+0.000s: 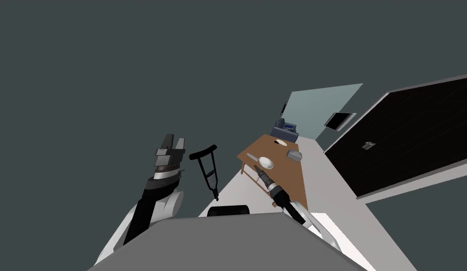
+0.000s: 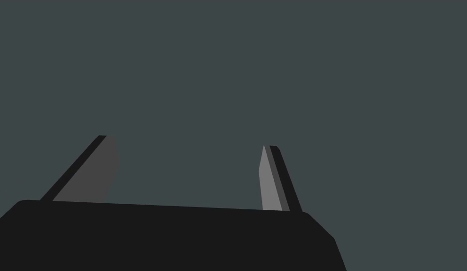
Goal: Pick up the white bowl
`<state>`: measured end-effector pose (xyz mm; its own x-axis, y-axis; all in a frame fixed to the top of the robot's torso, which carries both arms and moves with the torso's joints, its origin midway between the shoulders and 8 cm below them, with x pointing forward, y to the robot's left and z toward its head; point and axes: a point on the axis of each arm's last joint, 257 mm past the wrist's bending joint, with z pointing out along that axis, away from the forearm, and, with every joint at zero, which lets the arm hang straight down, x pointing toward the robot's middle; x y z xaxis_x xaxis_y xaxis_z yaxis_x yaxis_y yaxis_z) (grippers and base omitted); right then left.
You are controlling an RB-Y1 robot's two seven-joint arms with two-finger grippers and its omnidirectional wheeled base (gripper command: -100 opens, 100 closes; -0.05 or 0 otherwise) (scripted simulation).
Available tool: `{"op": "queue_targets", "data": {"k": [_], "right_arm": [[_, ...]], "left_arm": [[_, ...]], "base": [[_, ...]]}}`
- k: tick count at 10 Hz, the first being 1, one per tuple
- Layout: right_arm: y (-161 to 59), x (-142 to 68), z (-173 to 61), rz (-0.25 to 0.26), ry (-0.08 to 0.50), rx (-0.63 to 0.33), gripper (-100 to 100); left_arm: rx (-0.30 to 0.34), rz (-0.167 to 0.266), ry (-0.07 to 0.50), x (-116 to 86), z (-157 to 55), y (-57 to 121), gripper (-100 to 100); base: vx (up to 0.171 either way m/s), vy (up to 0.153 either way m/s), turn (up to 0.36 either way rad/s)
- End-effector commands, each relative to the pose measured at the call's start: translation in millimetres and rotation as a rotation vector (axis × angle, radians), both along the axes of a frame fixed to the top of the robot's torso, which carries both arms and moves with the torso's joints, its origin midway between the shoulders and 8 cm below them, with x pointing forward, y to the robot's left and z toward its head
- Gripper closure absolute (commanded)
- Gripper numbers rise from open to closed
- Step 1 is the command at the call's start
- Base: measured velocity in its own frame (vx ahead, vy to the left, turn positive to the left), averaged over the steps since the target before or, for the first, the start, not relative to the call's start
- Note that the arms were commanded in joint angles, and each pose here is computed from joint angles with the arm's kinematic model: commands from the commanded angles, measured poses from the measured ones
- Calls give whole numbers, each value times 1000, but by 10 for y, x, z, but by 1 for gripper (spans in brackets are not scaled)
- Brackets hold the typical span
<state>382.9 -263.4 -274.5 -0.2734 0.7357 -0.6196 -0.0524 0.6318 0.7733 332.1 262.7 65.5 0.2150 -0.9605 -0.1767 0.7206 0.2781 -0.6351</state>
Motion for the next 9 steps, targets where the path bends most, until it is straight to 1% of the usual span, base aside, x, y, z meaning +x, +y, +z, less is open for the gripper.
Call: {"op": "queue_targets", "data": {"k": [1,2,3,4,5,6,7,8,9], "right_arm": [[-119,-99,-335,5,82,-91,-100],[-203,-198,-599,13,144,-165,-100],[-238,-211,-633,12,153,-173,-100],[-383,-345,-920,20,223,-260,-100],[-504,-475,-1137,38,276,-342,-100],[-518,-476,-1145,32,281,-347,-100],[-554,-498,-1191,28,292,-350,-100],[-749,-668,-1439,38,360,-443,-100],[-749,-668,-1439,38,360,-443,-100]], "left_arm": [[0,0,0,0,0,0,0],[0,0,0,0,0,0,0],[0,0,0,0,0,-1,0],[0,0,0,0,0,0,0],[0,0,0,0,0,0,0],[0,0,0,0,0,0,0],[0,0,0,0,0,0,0],[0,0,0,0,0,0,0],[0,0,0,0,0,0,0]], "base": [[-12,27,183],[-19,35,389],[-13,20,130],[-13,33,193],[-14,41,335],[-7,27,118],[-1,11,-41],[-1,21,173],[-3,16,160]]}}
